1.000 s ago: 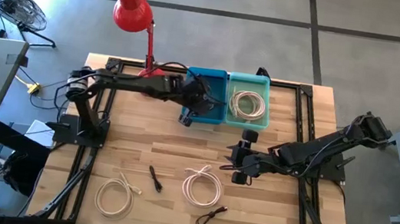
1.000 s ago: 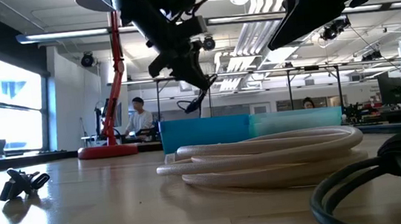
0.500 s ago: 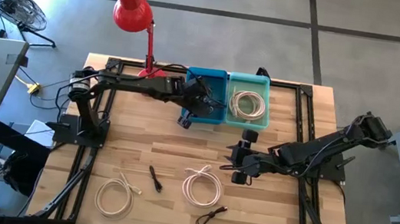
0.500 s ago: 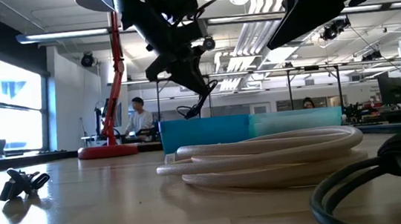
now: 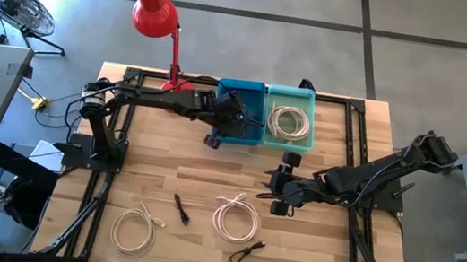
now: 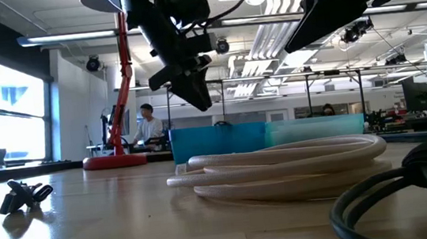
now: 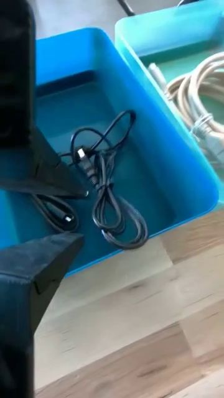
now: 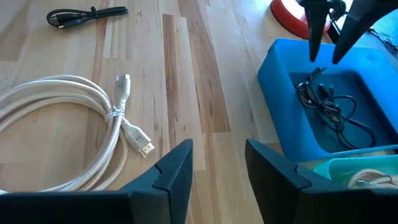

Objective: Pick & Place USB Port
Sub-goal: Put the black USB cable into the blue bin

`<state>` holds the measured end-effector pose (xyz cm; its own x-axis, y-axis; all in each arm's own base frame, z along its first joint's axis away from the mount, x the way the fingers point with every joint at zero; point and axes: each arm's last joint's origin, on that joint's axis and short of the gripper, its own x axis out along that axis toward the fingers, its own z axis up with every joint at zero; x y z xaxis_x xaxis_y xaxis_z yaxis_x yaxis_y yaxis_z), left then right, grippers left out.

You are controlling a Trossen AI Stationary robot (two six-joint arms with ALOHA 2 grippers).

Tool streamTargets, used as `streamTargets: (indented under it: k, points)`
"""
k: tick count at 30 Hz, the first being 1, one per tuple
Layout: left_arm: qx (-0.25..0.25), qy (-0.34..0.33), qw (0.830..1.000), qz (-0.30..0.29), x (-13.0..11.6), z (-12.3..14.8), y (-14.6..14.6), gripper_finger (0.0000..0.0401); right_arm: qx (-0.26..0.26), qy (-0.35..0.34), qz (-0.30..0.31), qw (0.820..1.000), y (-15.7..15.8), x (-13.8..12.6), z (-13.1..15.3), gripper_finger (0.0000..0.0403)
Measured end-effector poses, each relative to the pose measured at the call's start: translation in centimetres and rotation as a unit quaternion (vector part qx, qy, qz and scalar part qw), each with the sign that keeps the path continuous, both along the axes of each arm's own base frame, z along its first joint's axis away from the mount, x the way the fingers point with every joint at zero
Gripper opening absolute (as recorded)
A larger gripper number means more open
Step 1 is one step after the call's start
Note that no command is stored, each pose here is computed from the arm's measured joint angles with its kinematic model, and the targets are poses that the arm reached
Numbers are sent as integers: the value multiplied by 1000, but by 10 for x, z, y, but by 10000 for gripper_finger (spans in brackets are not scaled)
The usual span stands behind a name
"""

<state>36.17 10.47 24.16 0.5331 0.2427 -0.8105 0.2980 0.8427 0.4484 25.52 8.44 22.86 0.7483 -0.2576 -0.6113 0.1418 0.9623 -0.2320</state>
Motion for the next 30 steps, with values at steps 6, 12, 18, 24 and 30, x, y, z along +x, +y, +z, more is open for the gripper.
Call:
streamTargets:
  k: [6,12,18,24,30]
  points:
    - [11,11,1000,8,-1,-1,1,148,0,0,0,1000,0,0,0,139]
    - [-19,9,999,49,-3,-2,0,156,0,0,0,1000,0,0,0,139]
    - [-49,42,996,53,-10,-5,-3,156,0,1,-2,1000,-1,0,0,139]
    - [-76,84,992,59,-17,-9,-6,156,0,0,-11,1000,-5,2,0,139]
    - [-139,88,986,22,-18,-8,-24,156,-1,0,-22,1000,-11,3,0,139]
